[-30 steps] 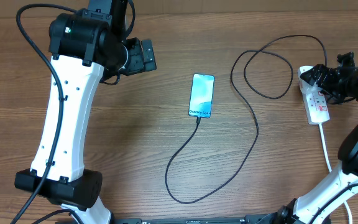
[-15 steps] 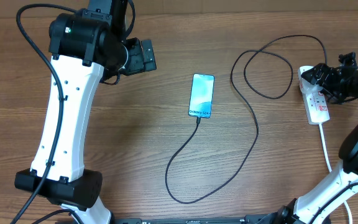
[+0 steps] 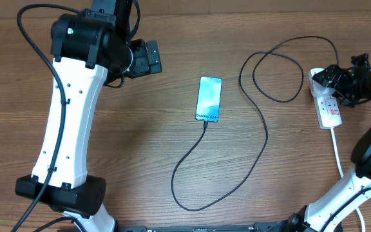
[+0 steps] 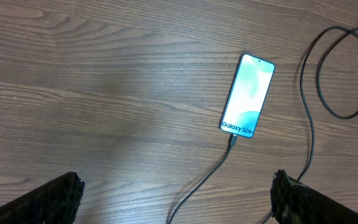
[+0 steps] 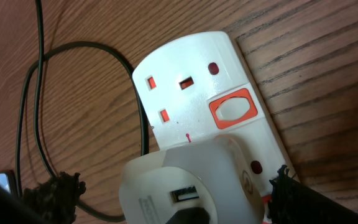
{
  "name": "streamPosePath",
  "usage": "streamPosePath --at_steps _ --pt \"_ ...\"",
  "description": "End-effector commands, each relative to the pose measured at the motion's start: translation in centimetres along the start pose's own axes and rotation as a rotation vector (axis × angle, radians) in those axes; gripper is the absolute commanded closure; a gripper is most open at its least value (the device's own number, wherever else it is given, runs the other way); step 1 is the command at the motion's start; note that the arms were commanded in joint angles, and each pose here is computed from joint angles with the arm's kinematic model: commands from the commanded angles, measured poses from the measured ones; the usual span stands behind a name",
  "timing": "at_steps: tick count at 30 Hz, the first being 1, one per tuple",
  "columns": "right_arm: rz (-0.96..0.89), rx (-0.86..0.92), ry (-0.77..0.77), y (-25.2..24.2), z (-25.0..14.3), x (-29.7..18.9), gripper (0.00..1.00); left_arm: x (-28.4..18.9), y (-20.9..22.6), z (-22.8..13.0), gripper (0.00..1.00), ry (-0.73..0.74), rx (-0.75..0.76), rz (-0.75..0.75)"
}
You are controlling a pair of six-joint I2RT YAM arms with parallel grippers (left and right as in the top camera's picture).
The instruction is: Plug charger to phone and switch on socket
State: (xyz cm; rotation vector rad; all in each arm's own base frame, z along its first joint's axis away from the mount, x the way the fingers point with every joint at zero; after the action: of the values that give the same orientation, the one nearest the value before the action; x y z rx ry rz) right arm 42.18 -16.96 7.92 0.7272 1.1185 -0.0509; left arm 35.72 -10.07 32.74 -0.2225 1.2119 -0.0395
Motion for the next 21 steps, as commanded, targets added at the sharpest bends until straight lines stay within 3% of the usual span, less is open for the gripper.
streamPosePath --at_steps 1,21 --pt "-0.023 0.038 0.062 -0.69 -1.17 1.86 0.0 0.19 0.11 0.16 0.0 -0.003 0.019 0.013" --pt "0.012 0.046 0.076 -0.04 -1.2 1.52 0.0 0.19 0.11 0.16 0.0 -0.003 0.019 0.013"
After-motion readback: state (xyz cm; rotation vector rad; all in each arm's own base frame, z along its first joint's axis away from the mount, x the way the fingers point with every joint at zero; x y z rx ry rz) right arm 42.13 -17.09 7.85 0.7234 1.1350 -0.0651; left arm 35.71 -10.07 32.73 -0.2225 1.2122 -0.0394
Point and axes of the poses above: each gripper's point midway between its finger pads, its own x axis out along the fingers, its own y axis along the line the jaws close on, z = x × y, the point moved 4 cm from there along -x, back along the fingers, and after that the axes turned 4 degrees about x, right-handed, at the moved point
